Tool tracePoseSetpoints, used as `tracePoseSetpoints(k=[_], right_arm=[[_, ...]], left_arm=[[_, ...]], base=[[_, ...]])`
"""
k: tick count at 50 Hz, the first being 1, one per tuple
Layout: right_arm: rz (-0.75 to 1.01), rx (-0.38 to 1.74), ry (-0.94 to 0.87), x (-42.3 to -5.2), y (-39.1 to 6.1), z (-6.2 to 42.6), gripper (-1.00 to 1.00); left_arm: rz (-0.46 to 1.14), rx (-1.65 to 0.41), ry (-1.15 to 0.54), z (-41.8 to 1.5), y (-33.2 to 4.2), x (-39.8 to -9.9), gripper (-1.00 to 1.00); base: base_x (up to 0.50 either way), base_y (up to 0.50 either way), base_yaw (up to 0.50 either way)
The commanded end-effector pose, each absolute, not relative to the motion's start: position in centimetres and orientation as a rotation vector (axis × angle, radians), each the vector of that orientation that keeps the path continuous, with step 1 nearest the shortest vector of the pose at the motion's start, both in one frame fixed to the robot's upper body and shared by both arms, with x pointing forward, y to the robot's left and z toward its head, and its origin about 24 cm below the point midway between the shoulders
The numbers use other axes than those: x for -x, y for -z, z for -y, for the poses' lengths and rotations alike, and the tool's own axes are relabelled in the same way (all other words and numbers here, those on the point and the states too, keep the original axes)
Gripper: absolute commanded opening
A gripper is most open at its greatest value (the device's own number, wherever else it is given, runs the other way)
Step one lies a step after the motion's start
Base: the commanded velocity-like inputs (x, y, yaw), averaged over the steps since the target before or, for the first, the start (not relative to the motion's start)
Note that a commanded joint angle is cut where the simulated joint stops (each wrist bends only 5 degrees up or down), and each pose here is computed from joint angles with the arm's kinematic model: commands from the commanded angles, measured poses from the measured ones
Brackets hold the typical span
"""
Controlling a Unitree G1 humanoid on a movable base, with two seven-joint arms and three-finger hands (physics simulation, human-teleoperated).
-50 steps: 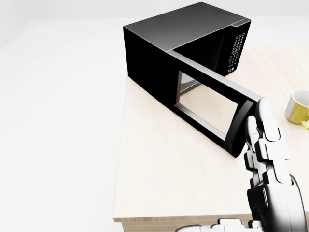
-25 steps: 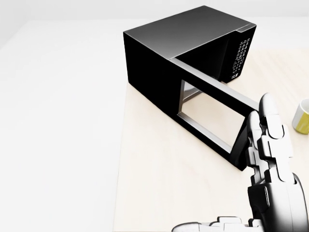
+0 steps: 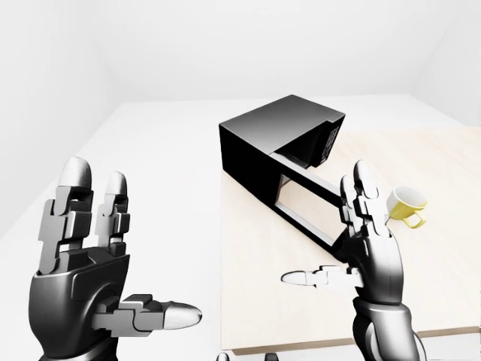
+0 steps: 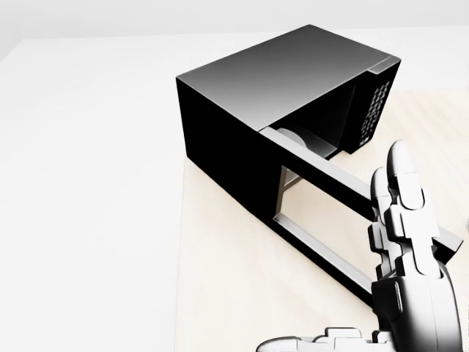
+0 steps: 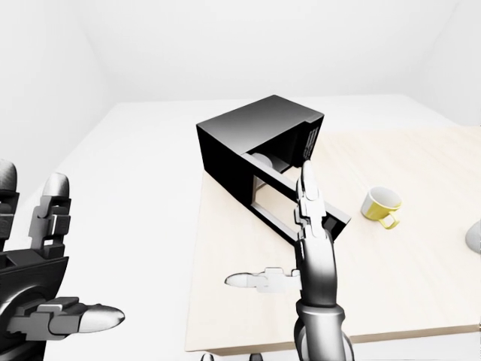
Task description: Close the microwave.
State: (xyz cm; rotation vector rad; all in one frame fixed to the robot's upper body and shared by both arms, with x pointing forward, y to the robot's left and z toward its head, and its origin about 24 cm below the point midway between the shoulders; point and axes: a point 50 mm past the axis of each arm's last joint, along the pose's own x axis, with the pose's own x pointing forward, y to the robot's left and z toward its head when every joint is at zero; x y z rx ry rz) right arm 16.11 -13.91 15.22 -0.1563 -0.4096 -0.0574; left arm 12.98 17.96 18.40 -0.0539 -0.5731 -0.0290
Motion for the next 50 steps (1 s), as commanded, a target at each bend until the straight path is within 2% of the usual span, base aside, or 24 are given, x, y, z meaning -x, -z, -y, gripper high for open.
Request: tracePoseSetpoints(k=[1, 5, 35, 50], right_arm=[[0.397, 0.162, 0.059, -16.1, -15.0, 13.9, 1.0], [0.387, 0.164, 0.063, -16.1, -14.8, 13.9, 1.0], [0.351, 0.176, 0.044, -16.5, -13.9, 13.5, 1.0], [0.246, 0.177, 0.042, -19.2, -10.6, 13.7, 1.0]], left_arm=[[0.566, 0.052, 0.029, -17.9, -18.3, -13.1, 1.0], [0.55, 0.064, 0.029, -17.9, -18.0, -13.1, 1.0], [0.558, 0.086, 0.02, -18.1, -17.9, -13.4, 1.0], [0.552, 0.084, 0.027, -18.1, -17.8, -13.5, 1.0]], base=[[0.5, 0.03, 0.0], [0.5, 0.03, 0.0], [0.0, 0.0, 0.0], [0.0, 0.0, 0.0]])
